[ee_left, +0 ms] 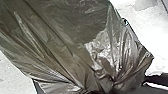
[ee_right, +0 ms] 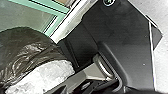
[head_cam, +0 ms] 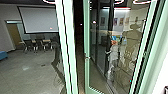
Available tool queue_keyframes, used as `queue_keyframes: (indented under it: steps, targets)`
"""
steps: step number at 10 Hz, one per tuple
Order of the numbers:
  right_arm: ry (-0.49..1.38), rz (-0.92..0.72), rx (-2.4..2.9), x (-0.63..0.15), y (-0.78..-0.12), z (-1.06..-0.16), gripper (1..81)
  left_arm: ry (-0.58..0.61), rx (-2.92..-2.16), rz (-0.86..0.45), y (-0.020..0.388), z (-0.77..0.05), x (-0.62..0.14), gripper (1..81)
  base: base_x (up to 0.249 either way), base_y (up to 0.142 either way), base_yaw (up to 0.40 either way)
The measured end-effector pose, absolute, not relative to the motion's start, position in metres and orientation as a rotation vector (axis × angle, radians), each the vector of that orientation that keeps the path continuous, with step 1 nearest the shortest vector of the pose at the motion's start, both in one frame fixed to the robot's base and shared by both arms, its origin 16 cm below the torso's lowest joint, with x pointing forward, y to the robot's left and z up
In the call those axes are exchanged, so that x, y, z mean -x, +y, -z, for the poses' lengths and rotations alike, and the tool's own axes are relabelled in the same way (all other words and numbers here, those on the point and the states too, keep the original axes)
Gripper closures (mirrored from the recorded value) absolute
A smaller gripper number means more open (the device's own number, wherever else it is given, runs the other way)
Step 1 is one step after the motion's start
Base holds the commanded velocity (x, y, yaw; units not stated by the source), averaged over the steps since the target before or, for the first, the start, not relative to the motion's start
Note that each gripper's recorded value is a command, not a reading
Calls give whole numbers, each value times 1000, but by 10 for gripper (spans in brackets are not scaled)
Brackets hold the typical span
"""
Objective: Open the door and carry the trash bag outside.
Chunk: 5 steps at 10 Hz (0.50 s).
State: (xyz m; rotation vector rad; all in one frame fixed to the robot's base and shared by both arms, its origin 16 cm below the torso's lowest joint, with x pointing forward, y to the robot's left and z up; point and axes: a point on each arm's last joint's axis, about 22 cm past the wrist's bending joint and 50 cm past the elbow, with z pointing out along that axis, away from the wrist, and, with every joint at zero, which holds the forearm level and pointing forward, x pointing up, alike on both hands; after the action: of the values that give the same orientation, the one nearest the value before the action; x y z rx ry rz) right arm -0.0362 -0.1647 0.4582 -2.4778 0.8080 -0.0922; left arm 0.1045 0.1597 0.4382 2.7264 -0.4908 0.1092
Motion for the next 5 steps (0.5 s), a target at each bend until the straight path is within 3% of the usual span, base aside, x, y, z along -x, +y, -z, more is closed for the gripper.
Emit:
queue_keyframes:
  steps: [5]
  targets:
    - [810,92,2486,38,-165,-456,10,-491,-2727,-110,160,-438,-106,811,0,0,-24]
